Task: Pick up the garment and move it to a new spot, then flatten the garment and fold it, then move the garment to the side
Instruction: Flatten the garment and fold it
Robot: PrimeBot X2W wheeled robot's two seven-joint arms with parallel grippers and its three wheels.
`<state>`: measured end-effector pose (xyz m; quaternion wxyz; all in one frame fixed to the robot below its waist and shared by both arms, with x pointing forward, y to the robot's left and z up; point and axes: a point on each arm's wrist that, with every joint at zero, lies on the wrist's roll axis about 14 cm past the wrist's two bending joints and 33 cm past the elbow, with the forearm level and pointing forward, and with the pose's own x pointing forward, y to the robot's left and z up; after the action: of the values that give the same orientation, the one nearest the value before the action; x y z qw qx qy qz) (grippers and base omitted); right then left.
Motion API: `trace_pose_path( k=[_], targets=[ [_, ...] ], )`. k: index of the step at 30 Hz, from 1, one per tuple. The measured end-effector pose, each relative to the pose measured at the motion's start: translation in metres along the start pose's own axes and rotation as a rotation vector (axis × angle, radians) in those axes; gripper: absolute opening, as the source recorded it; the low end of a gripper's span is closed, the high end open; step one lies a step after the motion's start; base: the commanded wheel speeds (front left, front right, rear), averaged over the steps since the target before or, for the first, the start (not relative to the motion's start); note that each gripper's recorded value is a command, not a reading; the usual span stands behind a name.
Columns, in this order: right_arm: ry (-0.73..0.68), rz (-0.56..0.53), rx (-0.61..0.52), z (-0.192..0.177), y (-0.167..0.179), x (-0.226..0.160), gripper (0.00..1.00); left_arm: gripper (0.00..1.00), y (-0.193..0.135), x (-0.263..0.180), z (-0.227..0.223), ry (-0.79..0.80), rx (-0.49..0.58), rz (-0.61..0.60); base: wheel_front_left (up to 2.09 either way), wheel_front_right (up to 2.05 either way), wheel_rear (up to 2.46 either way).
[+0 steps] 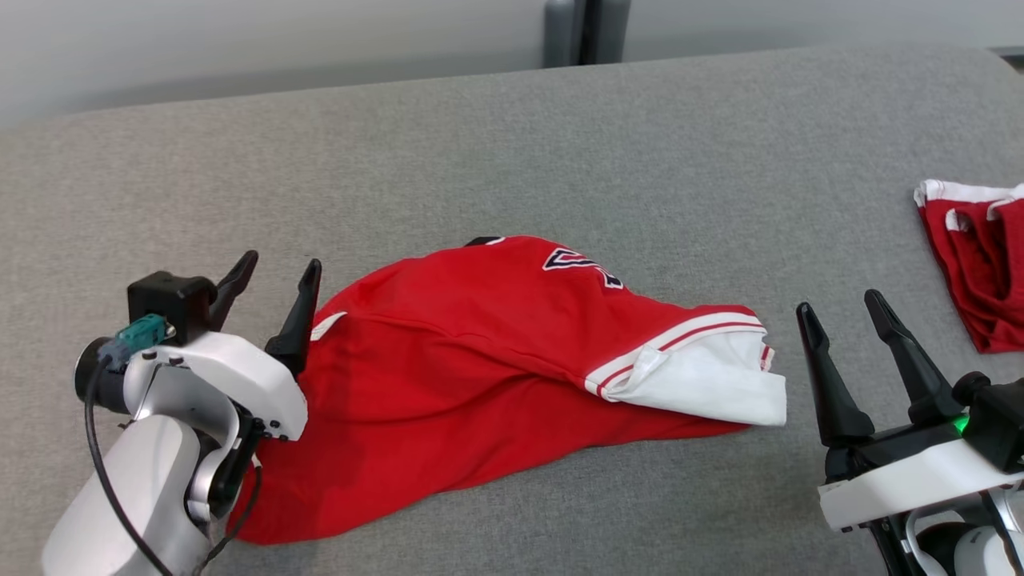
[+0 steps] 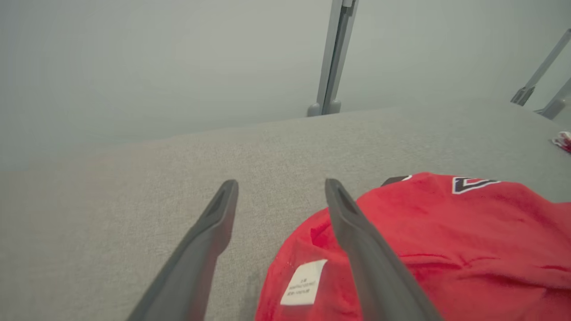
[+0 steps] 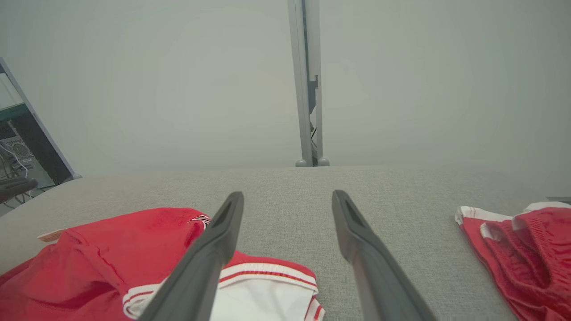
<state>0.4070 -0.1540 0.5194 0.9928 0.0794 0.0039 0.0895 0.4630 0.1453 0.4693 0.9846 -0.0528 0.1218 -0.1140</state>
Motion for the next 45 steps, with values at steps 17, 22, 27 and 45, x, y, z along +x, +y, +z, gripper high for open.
trace_pose_path(
  k=[17,22,27,45],
  targets=[
    [0.050,-0.046,0.041,-0.024,-0.015,0.005,1.00,0.36,-0.002,0.016,-0.107,0.411,-0.086,-0.088,0.00,0.00,0.00],
    [0.055,-0.065,0.047,-0.025,-0.021,0.003,1.00,0.00,-0.004,0.018,-0.111,0.409,-0.088,-0.096,0.00,0.00,0.00],
    [0.085,-0.124,0.002,-0.029,-0.046,-0.007,1.00,0.00,-0.003,0.026,-0.096,0.326,-0.086,-0.096,0.00,0.00,0.00],
    [0.362,-0.022,0.184,-0.110,-0.007,-0.021,1.00,0.00,0.004,0.019,-0.068,0.208,-0.087,-0.068,0.00,0.00,0.00]
  ],
)
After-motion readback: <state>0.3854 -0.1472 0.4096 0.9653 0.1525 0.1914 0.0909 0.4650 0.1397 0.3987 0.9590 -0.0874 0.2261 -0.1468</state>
